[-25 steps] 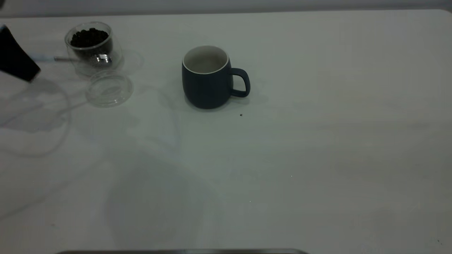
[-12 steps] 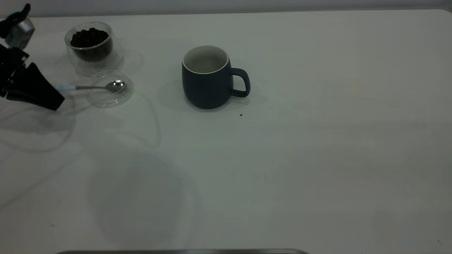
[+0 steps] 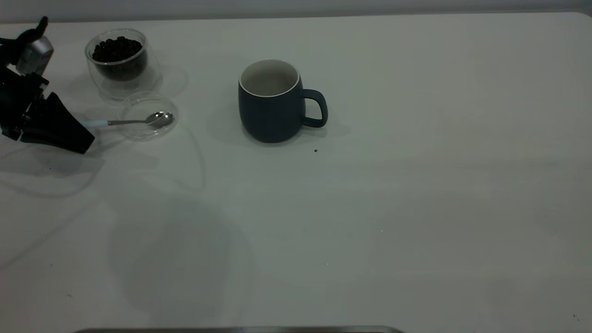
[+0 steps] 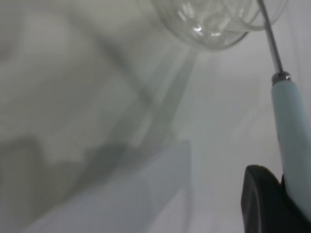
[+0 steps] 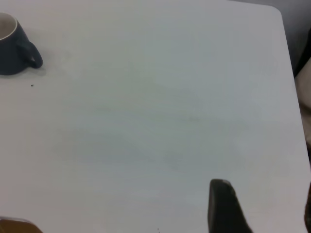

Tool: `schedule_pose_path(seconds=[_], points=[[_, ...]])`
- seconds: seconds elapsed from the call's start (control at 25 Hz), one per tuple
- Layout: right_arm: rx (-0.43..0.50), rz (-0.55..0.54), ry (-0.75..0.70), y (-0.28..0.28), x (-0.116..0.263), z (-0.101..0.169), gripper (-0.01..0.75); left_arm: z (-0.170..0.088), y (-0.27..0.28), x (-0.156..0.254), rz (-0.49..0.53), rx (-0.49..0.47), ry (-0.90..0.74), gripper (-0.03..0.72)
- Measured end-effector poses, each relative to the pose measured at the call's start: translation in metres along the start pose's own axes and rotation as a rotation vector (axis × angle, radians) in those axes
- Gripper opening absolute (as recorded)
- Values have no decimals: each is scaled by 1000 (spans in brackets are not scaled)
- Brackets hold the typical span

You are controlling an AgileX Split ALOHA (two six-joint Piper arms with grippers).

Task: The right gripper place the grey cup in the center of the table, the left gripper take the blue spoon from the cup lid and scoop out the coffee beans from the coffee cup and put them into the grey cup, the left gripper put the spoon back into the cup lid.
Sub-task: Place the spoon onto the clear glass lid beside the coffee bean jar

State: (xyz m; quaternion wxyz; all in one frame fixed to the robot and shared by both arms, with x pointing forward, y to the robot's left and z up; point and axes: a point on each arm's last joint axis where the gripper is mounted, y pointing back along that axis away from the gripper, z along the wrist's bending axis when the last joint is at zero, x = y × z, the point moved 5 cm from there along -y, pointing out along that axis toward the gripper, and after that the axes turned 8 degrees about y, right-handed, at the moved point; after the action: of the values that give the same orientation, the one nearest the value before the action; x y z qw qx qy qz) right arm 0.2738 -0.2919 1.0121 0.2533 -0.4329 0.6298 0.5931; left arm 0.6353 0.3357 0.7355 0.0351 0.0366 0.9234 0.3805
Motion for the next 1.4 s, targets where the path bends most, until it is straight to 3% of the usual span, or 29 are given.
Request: schedule_pose_path(seconds=[0.36,0.6,0.76,1.12,1.4], points=[[0,0,0,0,0,0,364,3,0,-3,-22,-18,58,124],[0,0,0,0,0,0,364,3,0,-3,-24,-20,100,323],[0,0,0,0,0,0,364,3,0,-3,-24,-20,109,407],[0,0,0,0,0,0,364,-4,10,-6,-34,-16,109,428],[0,0,0,0,0,0,364,-21,66,-16,-148,-60,62,428]])
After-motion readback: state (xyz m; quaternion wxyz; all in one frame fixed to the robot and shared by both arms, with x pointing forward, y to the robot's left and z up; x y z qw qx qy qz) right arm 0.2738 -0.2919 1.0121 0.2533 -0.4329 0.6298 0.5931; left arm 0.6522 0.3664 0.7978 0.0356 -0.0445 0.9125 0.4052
